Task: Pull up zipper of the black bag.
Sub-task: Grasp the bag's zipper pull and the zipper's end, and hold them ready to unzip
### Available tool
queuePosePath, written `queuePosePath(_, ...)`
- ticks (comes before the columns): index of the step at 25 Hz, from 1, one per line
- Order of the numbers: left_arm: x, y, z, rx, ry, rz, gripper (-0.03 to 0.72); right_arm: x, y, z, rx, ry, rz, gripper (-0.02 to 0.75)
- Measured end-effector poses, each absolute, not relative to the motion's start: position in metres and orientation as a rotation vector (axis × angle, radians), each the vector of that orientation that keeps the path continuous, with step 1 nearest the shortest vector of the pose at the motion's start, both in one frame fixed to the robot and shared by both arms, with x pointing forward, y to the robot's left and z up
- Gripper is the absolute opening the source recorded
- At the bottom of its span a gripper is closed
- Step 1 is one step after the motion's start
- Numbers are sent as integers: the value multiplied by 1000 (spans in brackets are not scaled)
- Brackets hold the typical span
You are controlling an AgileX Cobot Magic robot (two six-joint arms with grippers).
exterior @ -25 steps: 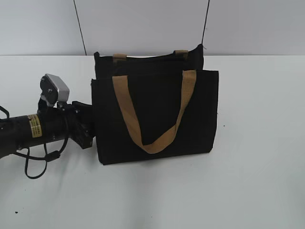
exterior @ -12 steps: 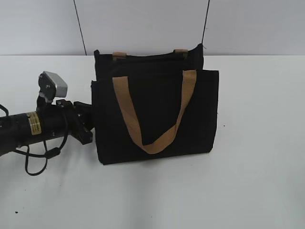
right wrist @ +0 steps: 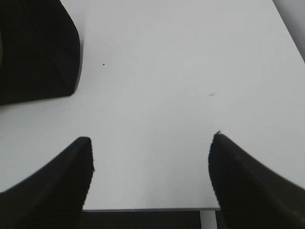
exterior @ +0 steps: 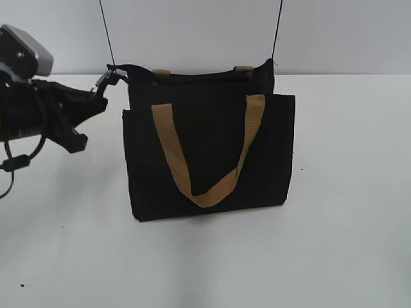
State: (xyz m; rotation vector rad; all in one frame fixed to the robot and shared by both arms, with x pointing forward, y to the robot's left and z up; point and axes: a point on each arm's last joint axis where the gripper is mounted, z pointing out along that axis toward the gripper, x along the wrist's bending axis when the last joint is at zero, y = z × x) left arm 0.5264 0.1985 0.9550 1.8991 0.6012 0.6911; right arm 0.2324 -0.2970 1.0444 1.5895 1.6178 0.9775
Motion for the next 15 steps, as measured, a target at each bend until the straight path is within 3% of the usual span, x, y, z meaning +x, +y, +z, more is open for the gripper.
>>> queuePosePath(9, 499, 211, 1034, 1796, 523, 946, 34, 232, -297, 1044, 1589, 1618, 978, 577)
queuePosePath(15, 491, 212, 1047, 1759, 506, 975, 33, 232, -297, 1044, 1589, 1618, 978, 577)
